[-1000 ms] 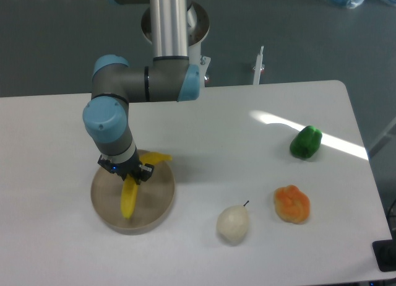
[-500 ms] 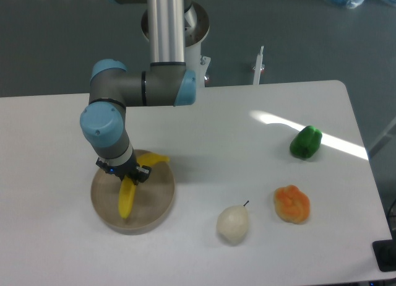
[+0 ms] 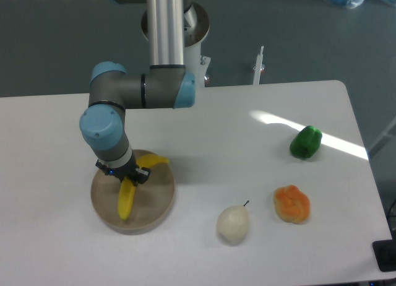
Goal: Place bananas on a plate
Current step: 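Lower the banana onto the plate surface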
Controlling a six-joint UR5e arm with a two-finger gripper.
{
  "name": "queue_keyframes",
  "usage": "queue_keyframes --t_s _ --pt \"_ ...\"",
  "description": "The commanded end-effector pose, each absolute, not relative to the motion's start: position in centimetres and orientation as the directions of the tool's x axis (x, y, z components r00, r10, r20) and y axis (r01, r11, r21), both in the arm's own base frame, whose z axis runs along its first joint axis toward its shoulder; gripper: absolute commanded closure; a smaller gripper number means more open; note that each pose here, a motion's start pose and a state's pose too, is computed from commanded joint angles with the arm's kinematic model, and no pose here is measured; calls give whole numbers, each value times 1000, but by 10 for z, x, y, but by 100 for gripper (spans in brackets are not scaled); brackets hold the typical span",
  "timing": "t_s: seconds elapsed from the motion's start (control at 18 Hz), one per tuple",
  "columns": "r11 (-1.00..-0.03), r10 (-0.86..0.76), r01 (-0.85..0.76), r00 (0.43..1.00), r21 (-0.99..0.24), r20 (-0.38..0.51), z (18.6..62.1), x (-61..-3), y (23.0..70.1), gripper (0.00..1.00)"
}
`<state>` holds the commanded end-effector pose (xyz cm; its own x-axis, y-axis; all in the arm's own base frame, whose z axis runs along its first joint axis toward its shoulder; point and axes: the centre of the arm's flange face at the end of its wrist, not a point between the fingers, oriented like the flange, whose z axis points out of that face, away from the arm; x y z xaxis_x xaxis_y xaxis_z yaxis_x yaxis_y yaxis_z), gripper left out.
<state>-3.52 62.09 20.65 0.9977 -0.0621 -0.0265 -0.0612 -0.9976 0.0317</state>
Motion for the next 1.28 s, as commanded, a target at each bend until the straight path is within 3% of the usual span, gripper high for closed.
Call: queue_keyframes --t_s 0.61,0.72,0.78,0.94,1.28 --pt "-997 -64 -63 998 42 -24 199 -36 622 67" --pt "-997 -62 -61 998 40 -27 201 -37 623 55" --pt "-997 -63 -61 997 45 -38 200 -38 622 44" --pt "-996 -70 -67 996 51 -62 201 -41 623 38" --pt "-997 -69 -68 995 21 -77 220 -45 628 1"
